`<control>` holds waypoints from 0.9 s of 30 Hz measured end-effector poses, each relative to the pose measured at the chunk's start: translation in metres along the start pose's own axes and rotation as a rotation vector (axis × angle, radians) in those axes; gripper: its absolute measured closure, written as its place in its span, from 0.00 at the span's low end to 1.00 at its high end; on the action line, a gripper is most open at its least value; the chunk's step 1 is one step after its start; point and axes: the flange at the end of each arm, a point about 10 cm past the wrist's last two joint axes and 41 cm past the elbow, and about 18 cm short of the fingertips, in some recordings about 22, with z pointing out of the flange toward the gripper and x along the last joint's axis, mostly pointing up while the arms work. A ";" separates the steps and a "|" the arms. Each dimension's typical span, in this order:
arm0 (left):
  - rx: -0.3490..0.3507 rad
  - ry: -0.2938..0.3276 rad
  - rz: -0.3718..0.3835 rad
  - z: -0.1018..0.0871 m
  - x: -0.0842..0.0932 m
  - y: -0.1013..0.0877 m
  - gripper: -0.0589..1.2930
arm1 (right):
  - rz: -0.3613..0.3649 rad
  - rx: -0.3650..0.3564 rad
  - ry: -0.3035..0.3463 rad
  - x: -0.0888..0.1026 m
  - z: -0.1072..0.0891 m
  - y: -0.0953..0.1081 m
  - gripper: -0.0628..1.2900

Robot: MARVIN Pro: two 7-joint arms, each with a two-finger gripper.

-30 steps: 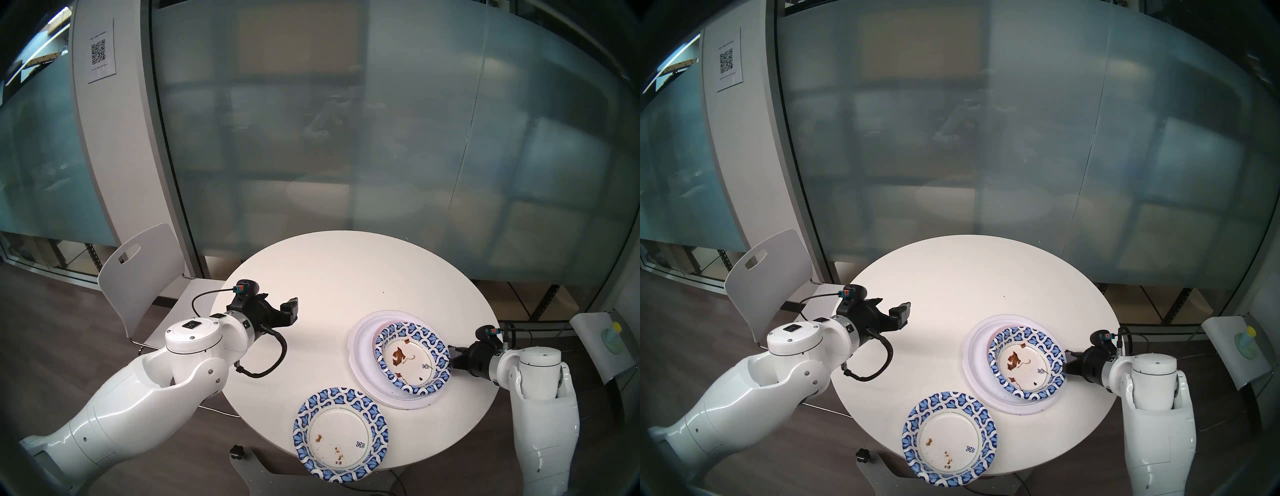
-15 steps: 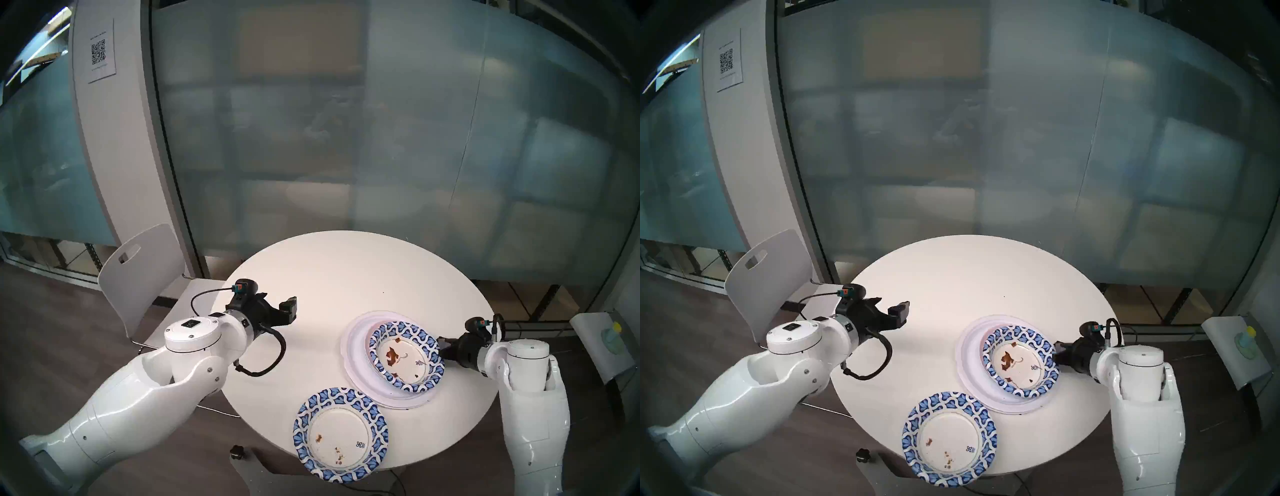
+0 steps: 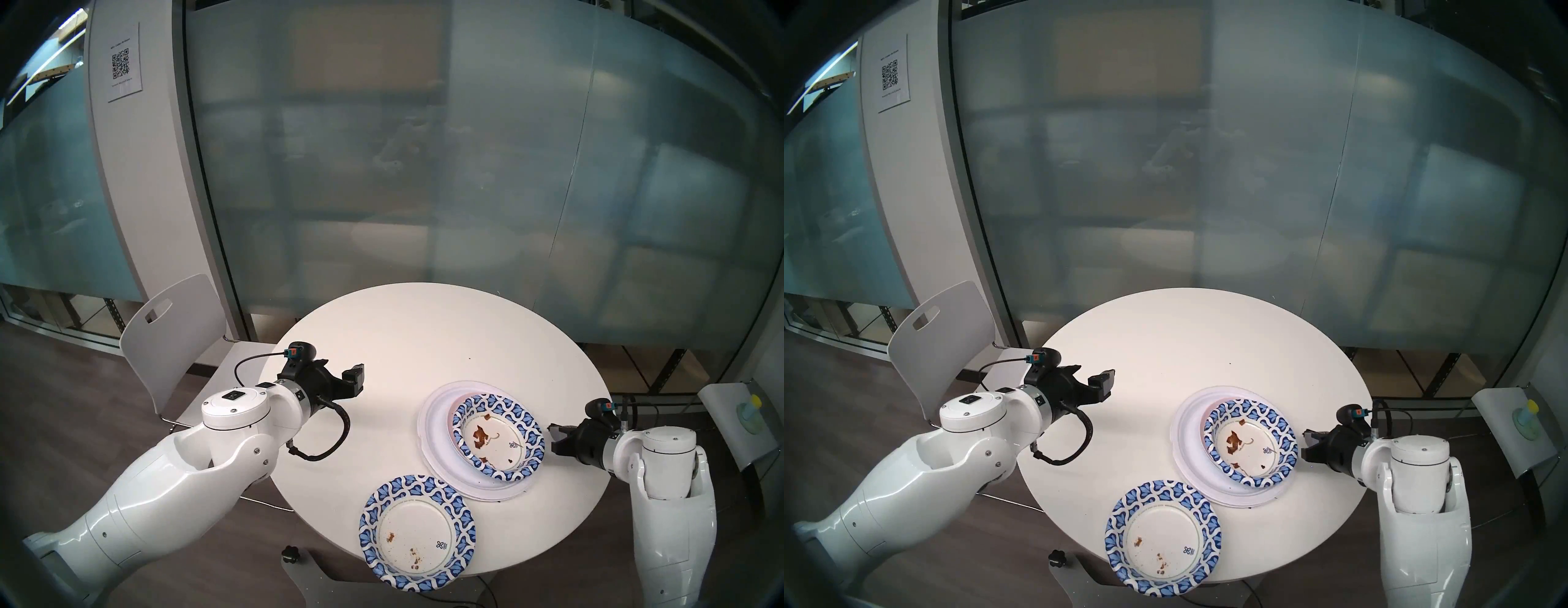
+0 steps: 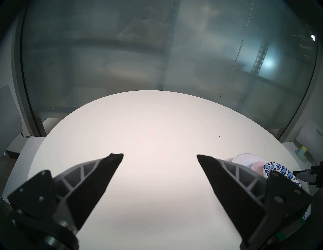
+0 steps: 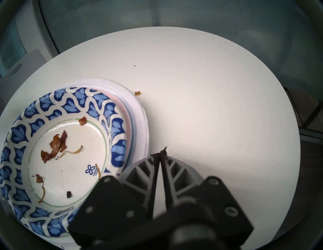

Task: Stack the plates into one stack

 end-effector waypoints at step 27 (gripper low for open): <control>-0.030 0.001 0.015 0.001 -0.003 0.010 0.06 | -0.013 -0.026 -0.021 -0.051 -0.077 -0.052 0.83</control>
